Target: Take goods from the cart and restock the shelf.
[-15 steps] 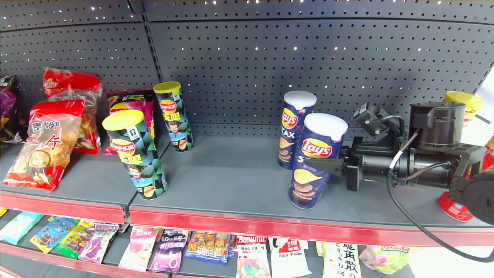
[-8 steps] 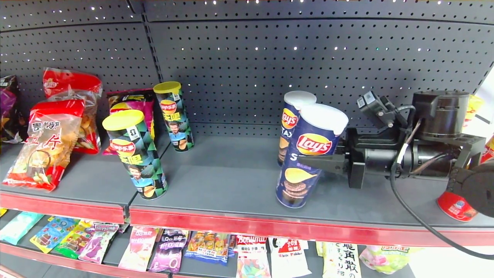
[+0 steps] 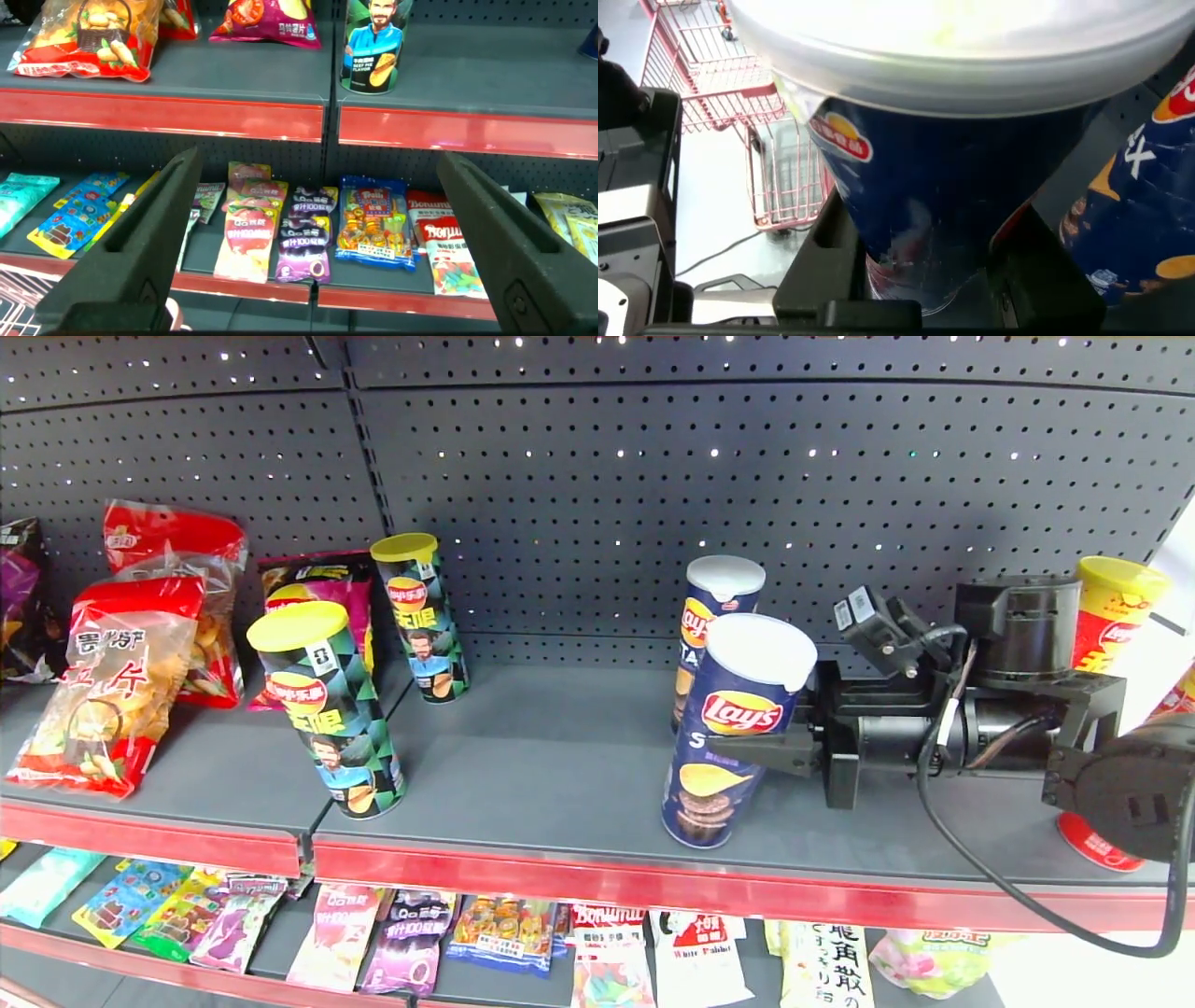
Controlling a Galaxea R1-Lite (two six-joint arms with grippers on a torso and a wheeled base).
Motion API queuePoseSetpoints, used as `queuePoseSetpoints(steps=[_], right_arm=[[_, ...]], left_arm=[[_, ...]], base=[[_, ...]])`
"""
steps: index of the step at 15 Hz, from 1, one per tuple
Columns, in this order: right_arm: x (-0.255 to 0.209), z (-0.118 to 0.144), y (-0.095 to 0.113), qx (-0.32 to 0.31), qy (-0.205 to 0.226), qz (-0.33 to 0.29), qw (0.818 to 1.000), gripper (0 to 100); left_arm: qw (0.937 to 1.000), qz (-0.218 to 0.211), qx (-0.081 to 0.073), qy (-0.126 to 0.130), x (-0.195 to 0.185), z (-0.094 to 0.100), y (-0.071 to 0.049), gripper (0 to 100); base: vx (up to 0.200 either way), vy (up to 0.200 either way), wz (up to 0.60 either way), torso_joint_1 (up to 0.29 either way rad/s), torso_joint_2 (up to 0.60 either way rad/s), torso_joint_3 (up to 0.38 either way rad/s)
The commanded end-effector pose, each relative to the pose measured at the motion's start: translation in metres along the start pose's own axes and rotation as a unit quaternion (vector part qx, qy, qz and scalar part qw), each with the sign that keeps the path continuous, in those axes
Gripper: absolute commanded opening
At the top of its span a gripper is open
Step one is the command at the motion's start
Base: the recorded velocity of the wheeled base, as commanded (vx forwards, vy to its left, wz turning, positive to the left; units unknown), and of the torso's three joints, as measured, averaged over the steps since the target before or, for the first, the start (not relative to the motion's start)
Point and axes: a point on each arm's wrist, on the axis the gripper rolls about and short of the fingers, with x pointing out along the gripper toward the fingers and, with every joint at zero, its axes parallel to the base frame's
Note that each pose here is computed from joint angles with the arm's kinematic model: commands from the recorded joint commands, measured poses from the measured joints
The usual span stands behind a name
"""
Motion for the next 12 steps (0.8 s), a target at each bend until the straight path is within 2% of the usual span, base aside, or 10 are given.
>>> queuePoseSetpoints(steps=[1, 12], right_arm=[[-0.0038, -0.0034, -0.0017, 0.0, 0.004, -0.006, 1.0, 0], [0.0002, -0.0078, 0.0041, -0.021, 0.01, 0.007, 1.0, 0]], left_arm=[[1.0, 0.001, 0.0, 0.0, 0.0, 0.0, 0.0, 100], [1.0, 0.001, 0.0, 0.0, 0.0, 0.0, 0.0, 100]], base=[[0.0, 0.0, 0.0, 0.0, 0.0, 0.0], [0.0, 0.0, 0.0, 0.0, 0.0, 0.0]])
